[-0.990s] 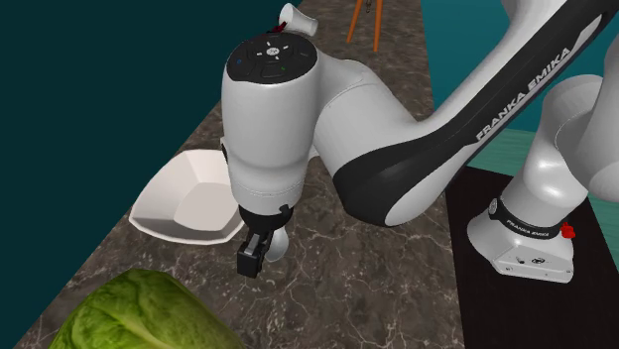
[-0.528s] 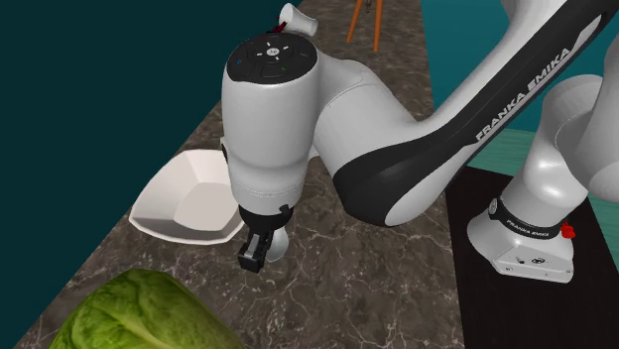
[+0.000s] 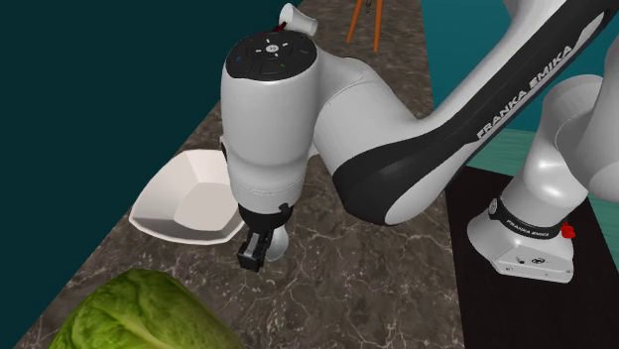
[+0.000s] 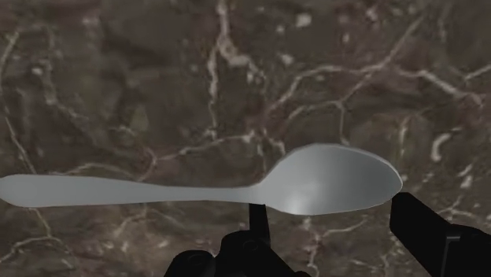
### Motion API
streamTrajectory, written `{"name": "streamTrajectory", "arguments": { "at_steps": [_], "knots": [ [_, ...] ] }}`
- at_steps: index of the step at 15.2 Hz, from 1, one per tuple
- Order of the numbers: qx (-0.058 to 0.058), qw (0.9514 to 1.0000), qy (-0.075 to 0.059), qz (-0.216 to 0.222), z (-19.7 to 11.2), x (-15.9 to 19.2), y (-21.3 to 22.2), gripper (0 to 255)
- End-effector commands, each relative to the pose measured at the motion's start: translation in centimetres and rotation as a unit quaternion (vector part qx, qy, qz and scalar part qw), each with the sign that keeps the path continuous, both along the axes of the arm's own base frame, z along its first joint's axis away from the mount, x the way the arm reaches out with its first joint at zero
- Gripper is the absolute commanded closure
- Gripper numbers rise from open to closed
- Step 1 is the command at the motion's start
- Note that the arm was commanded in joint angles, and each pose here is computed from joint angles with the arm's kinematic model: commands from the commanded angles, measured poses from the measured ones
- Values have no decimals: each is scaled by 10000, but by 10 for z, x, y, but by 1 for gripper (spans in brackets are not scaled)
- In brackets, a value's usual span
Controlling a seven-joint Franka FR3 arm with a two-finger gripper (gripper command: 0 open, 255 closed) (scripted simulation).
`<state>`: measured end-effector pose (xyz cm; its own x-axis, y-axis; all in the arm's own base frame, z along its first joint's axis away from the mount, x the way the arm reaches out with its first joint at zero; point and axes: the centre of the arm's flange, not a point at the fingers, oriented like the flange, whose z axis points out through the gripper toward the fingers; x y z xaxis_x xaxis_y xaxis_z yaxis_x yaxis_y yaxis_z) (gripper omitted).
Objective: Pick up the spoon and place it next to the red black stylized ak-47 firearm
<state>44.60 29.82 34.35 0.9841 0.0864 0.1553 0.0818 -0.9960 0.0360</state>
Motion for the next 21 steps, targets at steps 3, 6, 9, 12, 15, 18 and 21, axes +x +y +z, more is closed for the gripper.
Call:
{"name": "streamTrajectory", "arguments": {
  "at_steps": [3, 6, 9, 12, 15, 18, 21],
  "knots": [
    [0, 10000, 0, 0, 19, 0, 0, 255],
    [0, 10000, 0, 0, 34, 0, 0, 255],
    [0, 10000, 0, 0, 50, 0, 0, 255],
    [0, 10000, 0, 0, 66, 0, 0, 255],
    [0, 10000, 0, 0, 82, 0, 0, 255],
    [0, 10000, 0, 0, 98, 0, 0, 255],
    [0, 10000, 0, 0, 114, 0, 0, 255]
  ]
}}
